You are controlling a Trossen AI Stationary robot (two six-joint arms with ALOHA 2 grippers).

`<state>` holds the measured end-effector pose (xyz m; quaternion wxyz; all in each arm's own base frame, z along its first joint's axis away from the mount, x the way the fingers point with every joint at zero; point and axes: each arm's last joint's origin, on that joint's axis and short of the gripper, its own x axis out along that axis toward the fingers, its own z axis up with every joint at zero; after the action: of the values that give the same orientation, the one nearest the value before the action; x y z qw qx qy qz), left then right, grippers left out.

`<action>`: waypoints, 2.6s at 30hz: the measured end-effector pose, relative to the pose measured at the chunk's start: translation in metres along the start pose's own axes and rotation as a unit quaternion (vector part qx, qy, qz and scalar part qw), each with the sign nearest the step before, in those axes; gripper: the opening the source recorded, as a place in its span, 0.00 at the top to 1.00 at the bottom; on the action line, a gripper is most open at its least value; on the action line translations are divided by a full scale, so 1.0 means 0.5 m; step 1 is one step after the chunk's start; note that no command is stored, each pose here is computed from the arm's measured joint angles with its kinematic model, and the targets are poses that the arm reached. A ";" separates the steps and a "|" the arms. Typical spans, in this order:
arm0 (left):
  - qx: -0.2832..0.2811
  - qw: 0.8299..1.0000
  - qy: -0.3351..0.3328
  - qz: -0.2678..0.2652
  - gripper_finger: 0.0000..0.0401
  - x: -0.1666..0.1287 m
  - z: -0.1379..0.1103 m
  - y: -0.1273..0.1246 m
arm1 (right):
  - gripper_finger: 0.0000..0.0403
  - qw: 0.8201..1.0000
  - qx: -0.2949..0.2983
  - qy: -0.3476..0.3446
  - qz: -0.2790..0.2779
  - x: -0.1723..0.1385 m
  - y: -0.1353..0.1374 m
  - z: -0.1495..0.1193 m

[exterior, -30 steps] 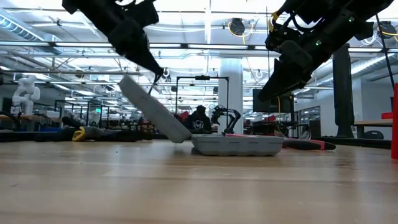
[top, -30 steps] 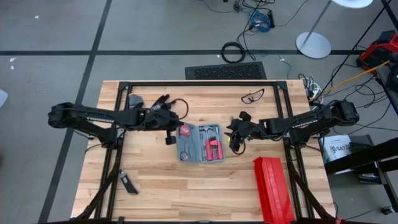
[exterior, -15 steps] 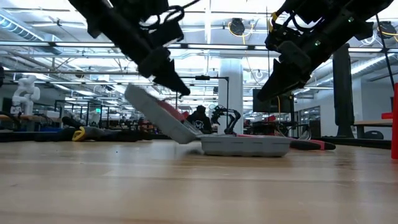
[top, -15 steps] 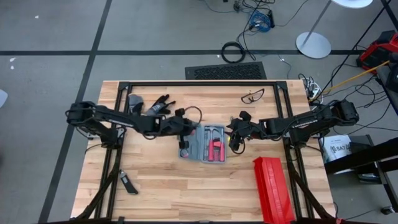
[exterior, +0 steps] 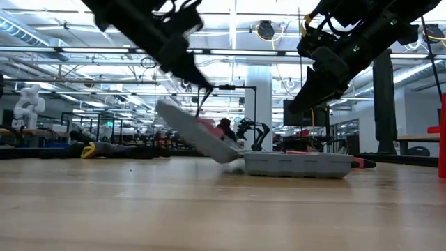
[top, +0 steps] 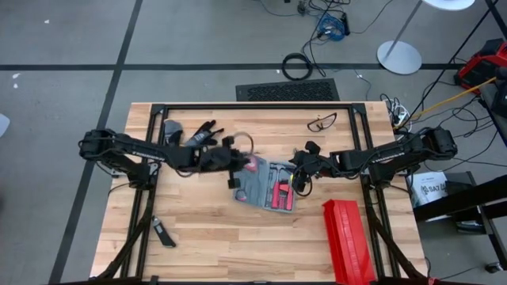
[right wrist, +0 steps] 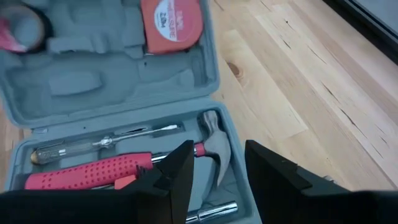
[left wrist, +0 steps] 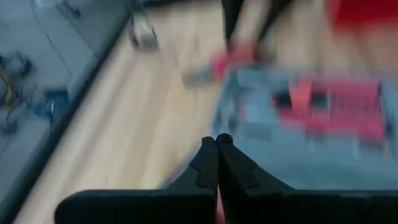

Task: Prefit tool cases
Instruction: Remove the red tape measure from the gray prefit tools case

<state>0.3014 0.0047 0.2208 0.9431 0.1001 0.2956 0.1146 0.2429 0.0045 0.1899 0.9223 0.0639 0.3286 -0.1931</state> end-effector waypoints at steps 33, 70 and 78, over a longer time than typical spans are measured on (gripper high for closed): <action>-0.050 0.998 -0.035 -0.011 1.00 0.007 0.009 -0.011 | 1.00 0.993 -0.033 -0.019 0.115 0.290 0.109 0.004; -0.076 0.981 0.162 -0.077 1.00 -0.177 -0.061 -0.144 | 1.00 0.987 -0.125 0.045 0.085 0.017 0.136 0.069; -0.082 0.976 0.197 -0.052 0.89 -0.145 -0.081 -0.162 | 0.97 0.988 -0.118 0.050 0.088 0.012 0.144 0.064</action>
<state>0.2328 -0.0874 0.2063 0.8760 -0.0175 0.4702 0.1062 0.2941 0.0606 0.2102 0.9193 -0.0069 0.3878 -0.0676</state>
